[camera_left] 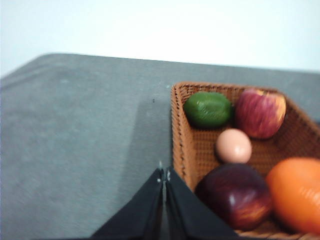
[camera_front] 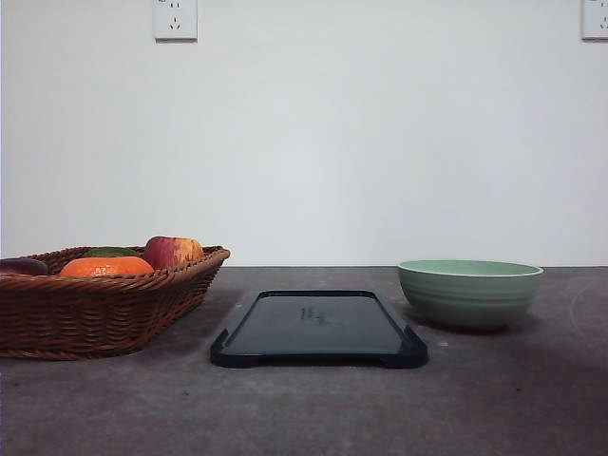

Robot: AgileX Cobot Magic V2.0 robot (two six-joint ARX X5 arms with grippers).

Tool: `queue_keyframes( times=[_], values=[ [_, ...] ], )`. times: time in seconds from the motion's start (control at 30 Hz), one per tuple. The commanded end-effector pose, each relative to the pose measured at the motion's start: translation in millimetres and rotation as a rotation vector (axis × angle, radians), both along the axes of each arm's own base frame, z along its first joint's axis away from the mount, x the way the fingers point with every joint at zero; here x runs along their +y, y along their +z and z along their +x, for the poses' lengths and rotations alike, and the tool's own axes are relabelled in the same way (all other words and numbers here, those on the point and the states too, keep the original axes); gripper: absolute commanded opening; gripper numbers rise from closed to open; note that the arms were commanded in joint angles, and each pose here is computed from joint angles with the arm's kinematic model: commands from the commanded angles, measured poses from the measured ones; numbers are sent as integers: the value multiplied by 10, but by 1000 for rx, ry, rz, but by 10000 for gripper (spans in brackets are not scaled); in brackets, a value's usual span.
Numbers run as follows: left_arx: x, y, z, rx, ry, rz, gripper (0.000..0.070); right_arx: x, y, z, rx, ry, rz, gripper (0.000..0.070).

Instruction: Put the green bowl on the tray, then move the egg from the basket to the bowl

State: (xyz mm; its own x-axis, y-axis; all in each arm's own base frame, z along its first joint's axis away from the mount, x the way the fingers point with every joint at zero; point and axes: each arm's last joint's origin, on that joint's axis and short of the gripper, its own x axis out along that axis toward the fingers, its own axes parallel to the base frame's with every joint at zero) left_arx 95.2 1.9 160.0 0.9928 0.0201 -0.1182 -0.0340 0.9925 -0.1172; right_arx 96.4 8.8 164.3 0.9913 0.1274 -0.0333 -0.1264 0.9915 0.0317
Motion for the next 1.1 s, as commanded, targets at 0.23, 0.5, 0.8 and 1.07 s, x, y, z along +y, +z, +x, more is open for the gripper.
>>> queue_keyframes(
  times=[0.23,0.5,0.8,1.07],
  values=[
    [2,-39,12,-18,73,-622,0,-3,15,4,30,-21,450,8],
    [2,227,5,-284,-8,-409,0,-6,267,-27,-223,36,456,7],
    [-1,702,-128,-476,-34,-289,0,-9,553,-113,-339,49,346,6],
    [-3,1250,-203,-487,-27,-213,0,-12,999,-172,-380,54,317,6]
  ],
)
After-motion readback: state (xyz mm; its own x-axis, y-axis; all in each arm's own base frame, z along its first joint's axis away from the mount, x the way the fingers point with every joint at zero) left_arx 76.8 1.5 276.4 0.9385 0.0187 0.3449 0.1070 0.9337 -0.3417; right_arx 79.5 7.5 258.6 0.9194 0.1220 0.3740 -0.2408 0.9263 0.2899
